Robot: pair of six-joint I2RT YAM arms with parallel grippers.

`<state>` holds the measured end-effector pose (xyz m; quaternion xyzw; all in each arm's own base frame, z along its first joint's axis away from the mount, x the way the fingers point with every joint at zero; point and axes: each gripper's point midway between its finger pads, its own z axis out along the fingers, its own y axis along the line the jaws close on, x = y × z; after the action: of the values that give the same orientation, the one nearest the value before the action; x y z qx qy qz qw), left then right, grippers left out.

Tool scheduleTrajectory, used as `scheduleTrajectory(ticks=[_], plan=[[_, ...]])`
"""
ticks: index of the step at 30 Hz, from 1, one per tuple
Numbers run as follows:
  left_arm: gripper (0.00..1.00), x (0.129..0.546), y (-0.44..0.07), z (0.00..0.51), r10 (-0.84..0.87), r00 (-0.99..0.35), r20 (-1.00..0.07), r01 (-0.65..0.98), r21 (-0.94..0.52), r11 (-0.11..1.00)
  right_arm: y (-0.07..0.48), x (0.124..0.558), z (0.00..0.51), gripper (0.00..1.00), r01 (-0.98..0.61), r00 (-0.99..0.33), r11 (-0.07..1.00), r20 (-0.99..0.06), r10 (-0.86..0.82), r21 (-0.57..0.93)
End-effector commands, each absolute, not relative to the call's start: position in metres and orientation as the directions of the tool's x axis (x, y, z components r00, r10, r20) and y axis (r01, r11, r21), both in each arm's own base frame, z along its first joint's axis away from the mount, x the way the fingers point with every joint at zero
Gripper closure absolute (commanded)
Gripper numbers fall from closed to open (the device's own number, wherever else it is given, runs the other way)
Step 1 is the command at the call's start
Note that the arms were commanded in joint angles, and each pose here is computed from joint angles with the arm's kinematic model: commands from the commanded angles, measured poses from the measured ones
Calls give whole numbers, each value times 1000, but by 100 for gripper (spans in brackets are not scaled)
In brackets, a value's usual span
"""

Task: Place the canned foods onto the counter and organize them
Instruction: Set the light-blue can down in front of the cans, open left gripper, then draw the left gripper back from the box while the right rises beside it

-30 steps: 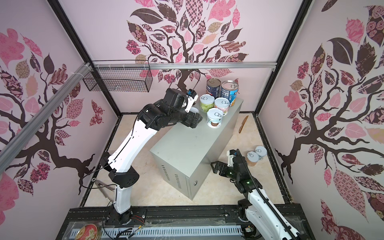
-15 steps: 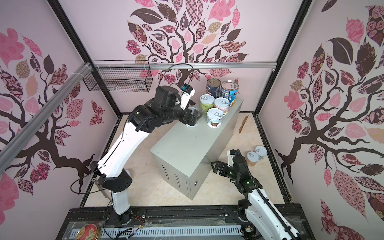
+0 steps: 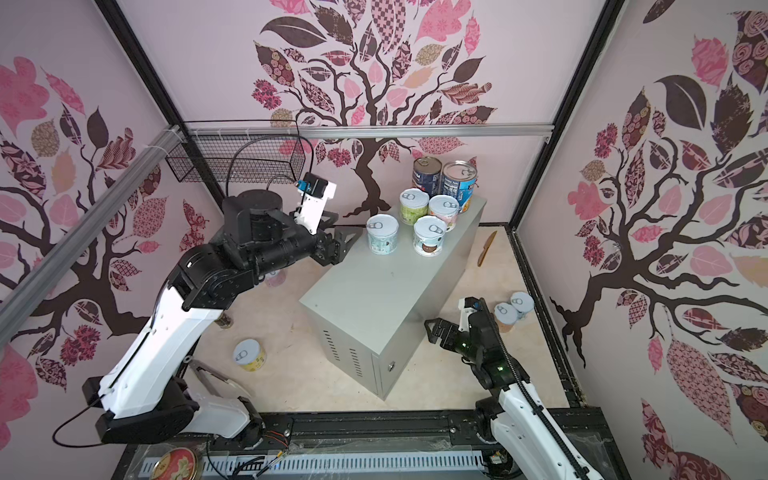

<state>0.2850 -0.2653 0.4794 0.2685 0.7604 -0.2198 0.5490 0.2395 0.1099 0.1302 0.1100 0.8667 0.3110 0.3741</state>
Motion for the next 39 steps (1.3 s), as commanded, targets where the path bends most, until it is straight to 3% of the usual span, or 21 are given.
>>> scheduleTrajectory(ticks=[1,9,19,27,39], plan=[[35,286,-254,470,124,-255,-959,633,-69,771,104,244,161,0,-44,-637,783,-621,456,620],[49,290,-236,429,117,-312,-943,640,-118,759,87,247,197,0,36,-533,728,-603,593,685],[54,309,-262,422,99,-314,-944,676,-149,722,66,258,237,0,73,-417,759,-672,612,647],[59,323,-288,413,87,-341,-936,712,-197,673,63,260,250,0,40,-391,806,-733,557,591],[62,340,-314,403,75,-374,-924,734,-246,633,68,259,247,0,-3,-391,804,-740,547,595]])
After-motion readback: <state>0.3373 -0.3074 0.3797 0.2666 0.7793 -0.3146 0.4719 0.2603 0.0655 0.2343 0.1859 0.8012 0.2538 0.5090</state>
